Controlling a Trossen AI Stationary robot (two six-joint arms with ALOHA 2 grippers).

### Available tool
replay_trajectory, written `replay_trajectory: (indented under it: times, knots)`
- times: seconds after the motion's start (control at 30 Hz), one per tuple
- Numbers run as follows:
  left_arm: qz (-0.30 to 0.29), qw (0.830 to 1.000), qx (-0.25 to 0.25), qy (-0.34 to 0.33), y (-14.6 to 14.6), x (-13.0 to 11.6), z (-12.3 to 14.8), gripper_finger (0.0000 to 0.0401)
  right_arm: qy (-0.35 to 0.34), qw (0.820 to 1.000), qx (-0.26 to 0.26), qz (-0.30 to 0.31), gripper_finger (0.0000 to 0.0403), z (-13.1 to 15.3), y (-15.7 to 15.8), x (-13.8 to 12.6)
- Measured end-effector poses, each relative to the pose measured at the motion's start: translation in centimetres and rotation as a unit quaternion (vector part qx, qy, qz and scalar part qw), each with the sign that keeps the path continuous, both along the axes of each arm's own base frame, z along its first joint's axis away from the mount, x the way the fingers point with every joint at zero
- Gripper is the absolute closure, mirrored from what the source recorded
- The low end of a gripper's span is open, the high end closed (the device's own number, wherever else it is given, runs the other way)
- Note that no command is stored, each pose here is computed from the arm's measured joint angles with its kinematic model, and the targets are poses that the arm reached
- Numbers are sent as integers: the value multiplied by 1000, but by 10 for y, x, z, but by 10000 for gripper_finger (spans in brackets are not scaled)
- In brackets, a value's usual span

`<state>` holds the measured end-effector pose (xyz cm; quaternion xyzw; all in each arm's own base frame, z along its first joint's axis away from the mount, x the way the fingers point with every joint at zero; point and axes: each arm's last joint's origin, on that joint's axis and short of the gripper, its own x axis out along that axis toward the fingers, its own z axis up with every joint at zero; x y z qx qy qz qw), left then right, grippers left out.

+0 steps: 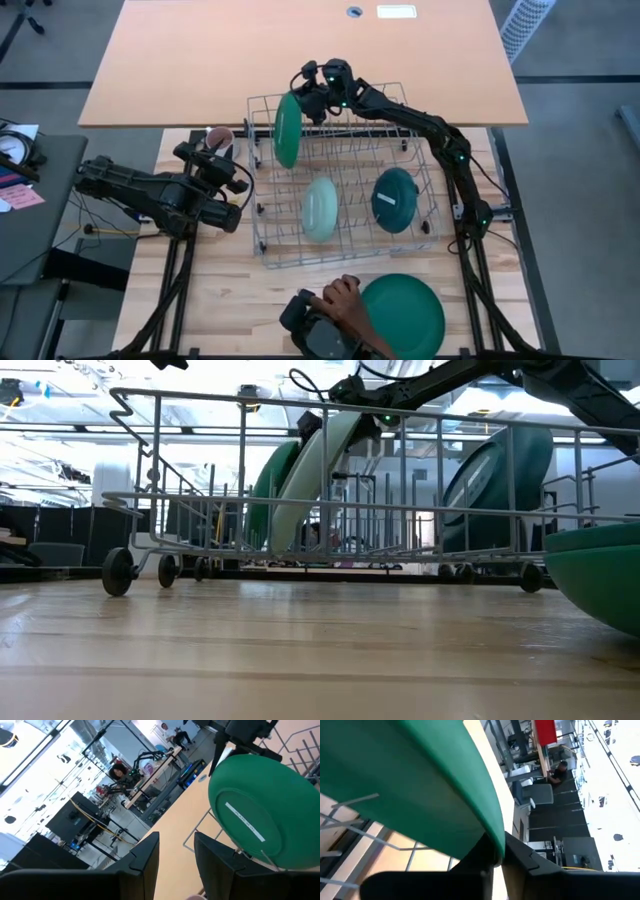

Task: Sort dishes
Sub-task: Put a green plate in the dish rack

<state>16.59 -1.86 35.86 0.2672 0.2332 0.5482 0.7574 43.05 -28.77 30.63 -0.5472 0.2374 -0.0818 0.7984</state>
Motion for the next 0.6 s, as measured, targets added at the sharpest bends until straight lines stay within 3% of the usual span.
replay_trajectory:
  times: [0.43,0.6]
  knots:
    - [0,1000,-2,3,0,0,0,286,3,1000,8,9,221,13,9,-5]
    - [-1,1000,-5,5,0,0,0,286,27,999,19,-6,184,18,12,-12]
